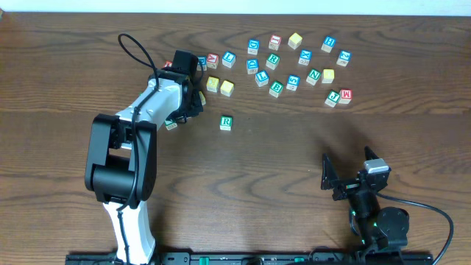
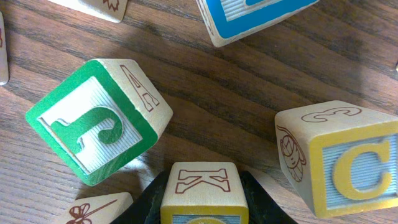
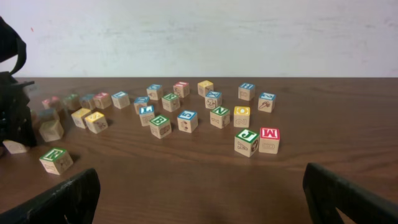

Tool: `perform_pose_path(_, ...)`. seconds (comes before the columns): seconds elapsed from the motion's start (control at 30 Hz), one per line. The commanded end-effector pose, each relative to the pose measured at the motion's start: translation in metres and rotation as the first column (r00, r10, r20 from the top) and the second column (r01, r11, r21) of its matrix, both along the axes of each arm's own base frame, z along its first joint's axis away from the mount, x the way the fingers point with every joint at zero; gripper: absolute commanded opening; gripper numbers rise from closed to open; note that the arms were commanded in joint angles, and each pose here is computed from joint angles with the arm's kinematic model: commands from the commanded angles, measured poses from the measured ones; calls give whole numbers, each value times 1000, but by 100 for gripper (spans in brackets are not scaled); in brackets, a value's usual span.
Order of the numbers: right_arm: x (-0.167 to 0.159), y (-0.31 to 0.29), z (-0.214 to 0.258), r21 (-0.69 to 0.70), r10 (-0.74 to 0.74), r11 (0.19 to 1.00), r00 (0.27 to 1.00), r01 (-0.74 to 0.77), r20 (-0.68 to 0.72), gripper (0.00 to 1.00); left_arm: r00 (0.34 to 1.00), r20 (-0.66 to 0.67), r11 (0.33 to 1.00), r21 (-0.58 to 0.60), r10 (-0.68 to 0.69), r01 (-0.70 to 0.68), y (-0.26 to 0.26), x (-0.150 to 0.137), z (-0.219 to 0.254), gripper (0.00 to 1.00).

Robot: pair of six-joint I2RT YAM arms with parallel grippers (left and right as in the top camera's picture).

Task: Spell out ROBOT
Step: 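Place the yellow block just right of the R block, open gripper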

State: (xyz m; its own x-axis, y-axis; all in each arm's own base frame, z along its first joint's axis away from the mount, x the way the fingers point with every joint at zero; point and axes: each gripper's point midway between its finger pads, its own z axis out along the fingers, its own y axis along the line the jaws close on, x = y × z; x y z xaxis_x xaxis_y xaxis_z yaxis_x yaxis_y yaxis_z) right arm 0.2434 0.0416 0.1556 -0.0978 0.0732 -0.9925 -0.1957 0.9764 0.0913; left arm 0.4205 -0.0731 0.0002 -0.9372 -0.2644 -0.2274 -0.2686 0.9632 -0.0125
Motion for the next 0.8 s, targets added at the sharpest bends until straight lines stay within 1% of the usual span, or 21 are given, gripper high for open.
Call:
perform_pose_path(0.0,0,1,-1,-5,8,1000,1000,-8,-1,99,1000,13,1000,8,-3,3,2,-1,11,26)
perform_pose_path(0.23,0,1,-1,-5,8,1000,1000,-8,-1,99,995,99,999,-21,-26,28,-9,0,58,26)
perform_pose_path(0.33,0,1,-1,-5,8,1000,1000,-8,-1,99,987,147,997,-39,-62,69,-26,-3,80,26)
perform_pose_path(0.43,0,1,-1,-5,8,1000,1000,-8,-1,99,975,182,987,-69,-127,142,-57,-9,95,26)
perform_pose_path(0.6,0,1,-1,-5,8,1000,1000,-8,-1,99,945,181,954,-77,-272,289,-119,-31,92,26)
perform_pose_path(0.77,0,1,-1,-5,8,1000,1000,-8,-1,99,925,169,932,-69,-341,357,-153,-45,77,26)
